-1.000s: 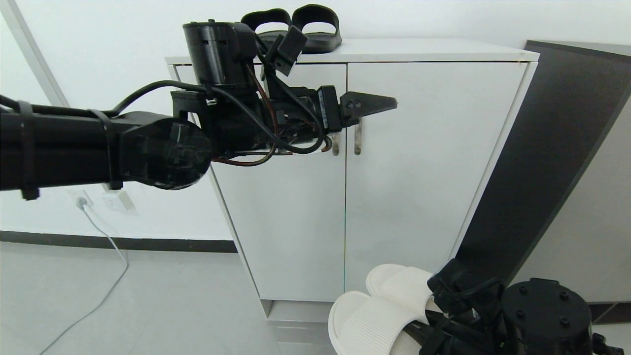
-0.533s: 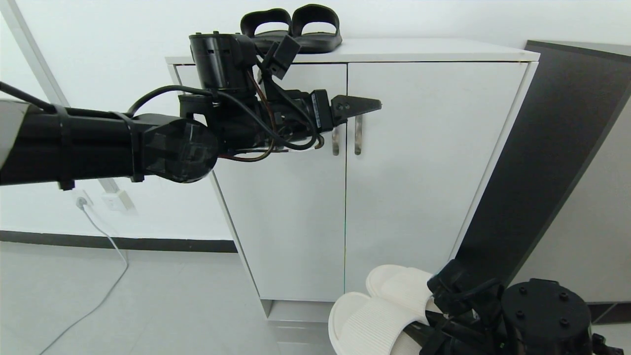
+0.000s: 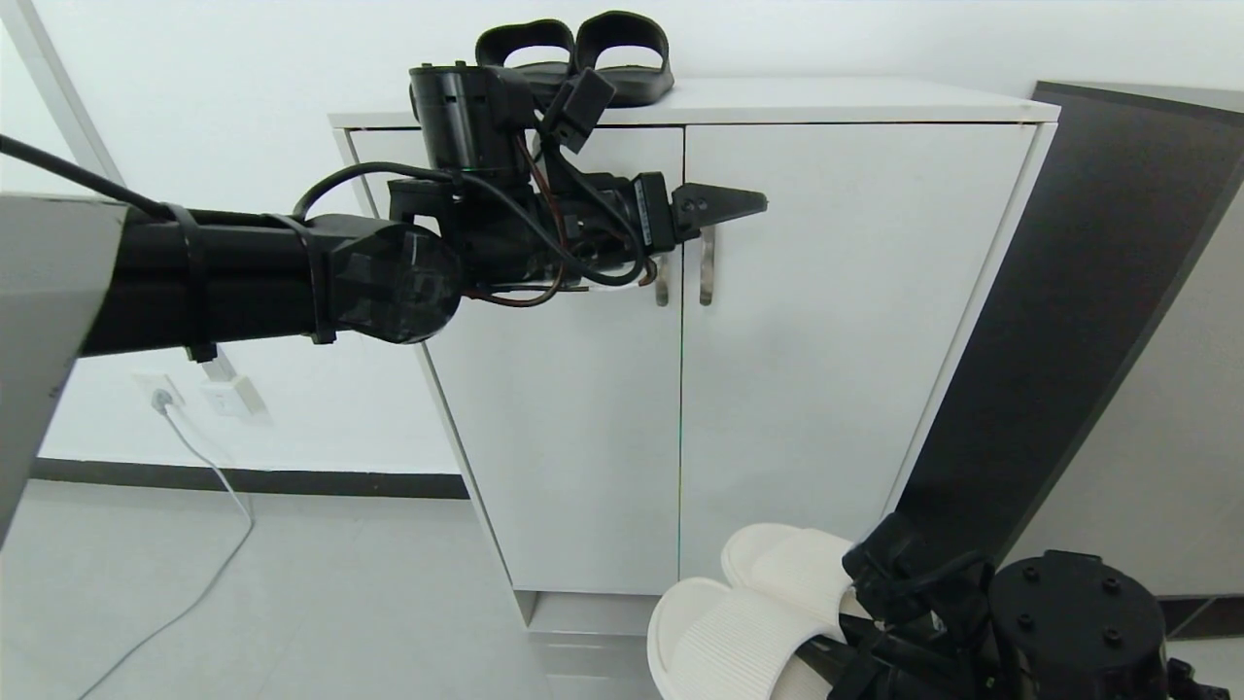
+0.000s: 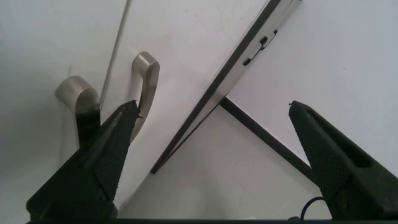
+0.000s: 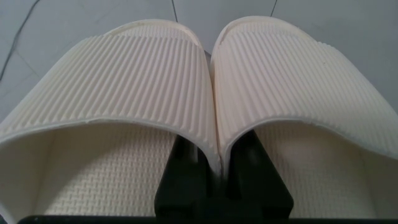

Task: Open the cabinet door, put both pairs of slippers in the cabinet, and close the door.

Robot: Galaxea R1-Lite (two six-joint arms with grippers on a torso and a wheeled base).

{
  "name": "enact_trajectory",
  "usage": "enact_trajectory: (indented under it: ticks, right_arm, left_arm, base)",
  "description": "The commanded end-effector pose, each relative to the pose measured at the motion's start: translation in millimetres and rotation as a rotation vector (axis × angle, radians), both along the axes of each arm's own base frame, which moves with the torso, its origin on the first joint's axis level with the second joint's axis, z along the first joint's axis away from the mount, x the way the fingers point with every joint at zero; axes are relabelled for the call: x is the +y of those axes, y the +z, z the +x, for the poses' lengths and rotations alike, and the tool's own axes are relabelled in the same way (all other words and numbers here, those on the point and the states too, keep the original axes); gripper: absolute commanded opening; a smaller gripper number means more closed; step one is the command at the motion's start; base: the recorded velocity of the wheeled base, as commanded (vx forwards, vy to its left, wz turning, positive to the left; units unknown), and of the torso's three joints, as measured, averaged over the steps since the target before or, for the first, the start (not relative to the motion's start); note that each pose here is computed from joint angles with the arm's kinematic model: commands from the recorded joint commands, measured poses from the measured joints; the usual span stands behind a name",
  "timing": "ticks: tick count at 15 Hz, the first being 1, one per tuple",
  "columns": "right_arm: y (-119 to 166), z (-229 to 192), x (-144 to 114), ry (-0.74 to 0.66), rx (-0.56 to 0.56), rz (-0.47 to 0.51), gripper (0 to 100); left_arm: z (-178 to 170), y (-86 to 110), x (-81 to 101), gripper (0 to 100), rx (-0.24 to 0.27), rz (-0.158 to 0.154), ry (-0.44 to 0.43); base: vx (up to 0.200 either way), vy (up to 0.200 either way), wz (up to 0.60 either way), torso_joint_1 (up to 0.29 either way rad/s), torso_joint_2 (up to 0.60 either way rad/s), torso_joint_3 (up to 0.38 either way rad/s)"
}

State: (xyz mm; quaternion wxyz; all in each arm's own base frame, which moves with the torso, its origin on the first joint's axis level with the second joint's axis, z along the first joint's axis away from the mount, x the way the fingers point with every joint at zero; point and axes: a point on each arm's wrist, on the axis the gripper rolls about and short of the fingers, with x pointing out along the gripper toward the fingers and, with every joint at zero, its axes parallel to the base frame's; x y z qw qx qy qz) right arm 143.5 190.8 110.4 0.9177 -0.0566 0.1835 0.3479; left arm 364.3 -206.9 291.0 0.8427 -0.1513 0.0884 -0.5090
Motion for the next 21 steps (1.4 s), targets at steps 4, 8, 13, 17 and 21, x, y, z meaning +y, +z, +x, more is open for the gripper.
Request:
enact_trajectory:
  ticks: [4,8,13,17,21]
  right_arm:
    - [0,0,0,0.000,0.000,-0.001,0]
    - [0,-1,1,0.004,0.001,-0.002,0]
    - [-2,-3,0,0.012,0.005,-0.006,0]
    - [0,-10,-3,0.081,0.020,0.014,0]
    - [1,-21,-9,0.164,0.023,0.015,0]
  left_arm:
    - [7,-10.8,-8.1,100,0.019,0.012,-0.005]
    - [9,-16.9,-12.9,100,0.031,0.018,-0.013]
    - [2,-11.7,-12.2,0,0.022,0.016,-0.017]
    - [-38,-3.0,-1.9,0,0.018,0.041,-0.044]
    - [-82,3.8,10.8,0,-0.001,0.061,-0.049]
  base:
    - [0.000,0.000,0.00,0.000,0.00,0.000]
    - [0.000,0.000,0.00,0.000,0.00,0.000]
    - [0.000,0.000,0.00,0.000,0.00,0.000]
    - [0.000,0.000,0.00,0.000,0.00,0.000]
    - [0.000,0.000,0.00,0.000,0.00,0.000]
